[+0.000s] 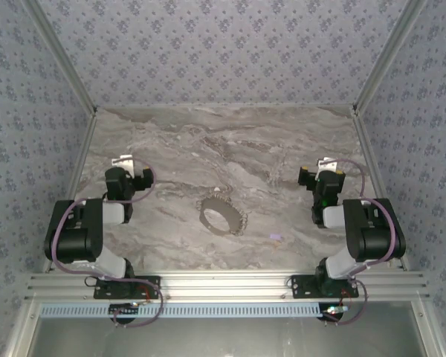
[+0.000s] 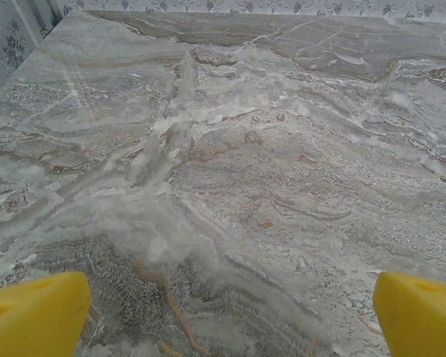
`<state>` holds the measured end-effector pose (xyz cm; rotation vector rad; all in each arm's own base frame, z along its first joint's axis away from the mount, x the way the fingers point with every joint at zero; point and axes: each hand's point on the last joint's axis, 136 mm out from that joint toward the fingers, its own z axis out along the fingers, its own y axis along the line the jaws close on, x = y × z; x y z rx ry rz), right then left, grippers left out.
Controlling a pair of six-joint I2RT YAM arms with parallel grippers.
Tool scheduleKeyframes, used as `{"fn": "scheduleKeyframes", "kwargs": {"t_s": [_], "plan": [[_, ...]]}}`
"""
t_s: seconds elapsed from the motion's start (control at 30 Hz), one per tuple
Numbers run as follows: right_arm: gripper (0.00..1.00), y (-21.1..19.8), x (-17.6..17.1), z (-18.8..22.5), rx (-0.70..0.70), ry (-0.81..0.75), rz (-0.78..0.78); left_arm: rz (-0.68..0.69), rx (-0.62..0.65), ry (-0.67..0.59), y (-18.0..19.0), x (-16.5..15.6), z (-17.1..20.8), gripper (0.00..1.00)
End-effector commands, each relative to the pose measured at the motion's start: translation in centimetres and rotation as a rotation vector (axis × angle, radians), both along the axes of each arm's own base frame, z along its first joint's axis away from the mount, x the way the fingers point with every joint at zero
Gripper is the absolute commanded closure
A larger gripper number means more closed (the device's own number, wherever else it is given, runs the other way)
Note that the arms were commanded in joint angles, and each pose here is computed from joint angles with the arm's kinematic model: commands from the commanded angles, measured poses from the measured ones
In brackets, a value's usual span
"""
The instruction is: Put the keys on the keyring
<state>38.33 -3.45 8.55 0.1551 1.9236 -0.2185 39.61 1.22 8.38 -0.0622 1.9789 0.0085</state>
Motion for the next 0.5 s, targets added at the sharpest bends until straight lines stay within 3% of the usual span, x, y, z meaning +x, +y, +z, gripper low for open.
{"fn": "scheduleKeyframes", "kwargs": {"t_s": [0.0,0.47], "plan": [[0.0,-0.12,0.18,0.19,0.005,-0.012,-0.002,-0.014,-0.001,-0.017,-0.09,0.25,0.52,0.02],[0.0,-0.15,0.19,0.03,0.015,-0.005,0.002,-0.018,-0.007,-0.015,-0.07,0.26,0.5,0.02]]}}
